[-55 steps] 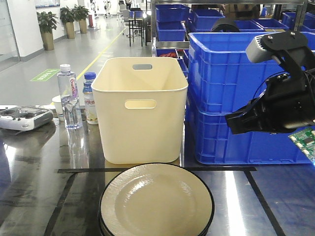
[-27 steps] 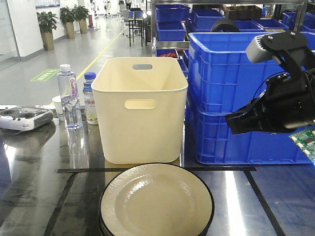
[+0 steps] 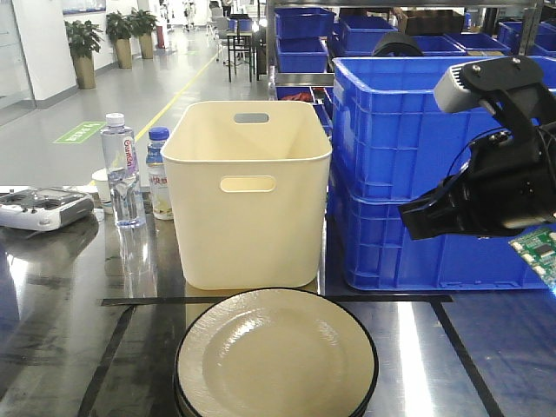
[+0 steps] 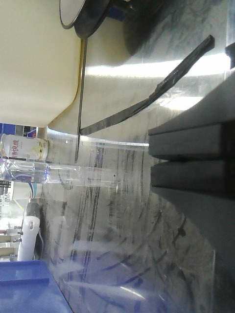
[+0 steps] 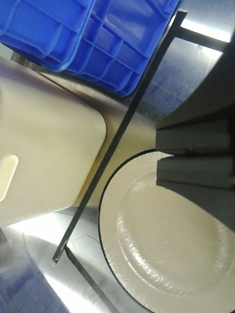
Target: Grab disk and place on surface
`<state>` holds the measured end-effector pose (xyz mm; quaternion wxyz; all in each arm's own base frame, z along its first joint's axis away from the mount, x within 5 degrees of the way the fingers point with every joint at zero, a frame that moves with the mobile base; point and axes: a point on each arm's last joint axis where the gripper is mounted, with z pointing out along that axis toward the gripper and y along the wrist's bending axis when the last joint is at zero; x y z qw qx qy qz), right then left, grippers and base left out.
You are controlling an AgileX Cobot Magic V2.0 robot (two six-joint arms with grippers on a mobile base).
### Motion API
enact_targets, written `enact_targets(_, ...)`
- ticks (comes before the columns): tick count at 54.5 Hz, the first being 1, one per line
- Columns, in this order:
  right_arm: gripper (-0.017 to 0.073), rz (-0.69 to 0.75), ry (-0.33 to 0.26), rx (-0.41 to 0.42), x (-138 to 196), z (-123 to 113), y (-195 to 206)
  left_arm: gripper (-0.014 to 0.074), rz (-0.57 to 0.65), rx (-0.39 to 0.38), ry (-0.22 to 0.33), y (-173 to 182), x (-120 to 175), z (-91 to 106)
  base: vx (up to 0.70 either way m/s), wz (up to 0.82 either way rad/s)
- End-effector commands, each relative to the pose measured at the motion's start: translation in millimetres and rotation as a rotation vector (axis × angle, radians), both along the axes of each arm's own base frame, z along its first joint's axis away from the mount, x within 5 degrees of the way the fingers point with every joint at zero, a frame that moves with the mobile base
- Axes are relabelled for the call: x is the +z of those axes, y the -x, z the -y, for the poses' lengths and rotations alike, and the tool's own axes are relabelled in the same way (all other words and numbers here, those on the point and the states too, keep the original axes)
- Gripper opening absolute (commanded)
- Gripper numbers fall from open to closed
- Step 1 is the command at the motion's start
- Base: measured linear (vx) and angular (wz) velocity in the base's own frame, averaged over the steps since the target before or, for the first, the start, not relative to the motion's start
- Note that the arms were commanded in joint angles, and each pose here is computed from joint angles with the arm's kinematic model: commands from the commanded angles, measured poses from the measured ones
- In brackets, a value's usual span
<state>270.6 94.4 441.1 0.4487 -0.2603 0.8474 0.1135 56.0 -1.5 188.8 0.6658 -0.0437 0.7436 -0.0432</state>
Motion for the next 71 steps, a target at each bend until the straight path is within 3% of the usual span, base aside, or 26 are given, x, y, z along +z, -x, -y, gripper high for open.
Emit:
enact_targets(1, -0.0010, 0.100, -0.019, -0.019, 18, 5, 9, -0.0008, 0.105, 0.009, 0.001, 1, 12, -0.9, 0.00, 0.00)
enact_targets(8, -0.0009, 0.165, -0.013, -0.060, 18, 16, 32, -0.0008, 0.105, 0.009, 0.001, 1, 12, -0.9, 0.00, 0.00)
enact_targets(19, -0.0008, 0.330, -0.016, -0.267, -3, 62, 99, -0.0008, 0.105, 0.009, 0.001, 1, 12, -0.9, 0.00, 0.00)
enact_targets(28, -0.0008, 0.417, 0.049, -0.439, -47, 92, 175, -0.0008, 0.105, 0.009, 0.001, 1, 12, -0.9, 0.00, 0.00)
enact_targets(36, -0.0008, 0.499, 0.056, -0.483, -105, 96, 213, -0.0008, 0.105, 0.009, 0.001, 1, 12, -0.9, 0.00, 0.00)
enact_targets(51, -0.0008, 0.623, -0.046, -0.525, -203, 97, 222, -0.0008, 0.105, 0.009, 0.001, 1, 12, -0.9, 0.00, 0.00)
enact_targets(59, -0.0008, 0.637, -0.144, -0.570, -245, 97, 214, -0.0008, 0.105, 0.009, 0.001, 1, 12, -0.9, 0.00, 0.00)
enact_targets(71, -0.0008, 0.536, -0.123, -0.586, -252, 98, 214, -0.0008, 0.105, 0.009, 0.000, 1, 12, -0.9, 0.00, 0.00)
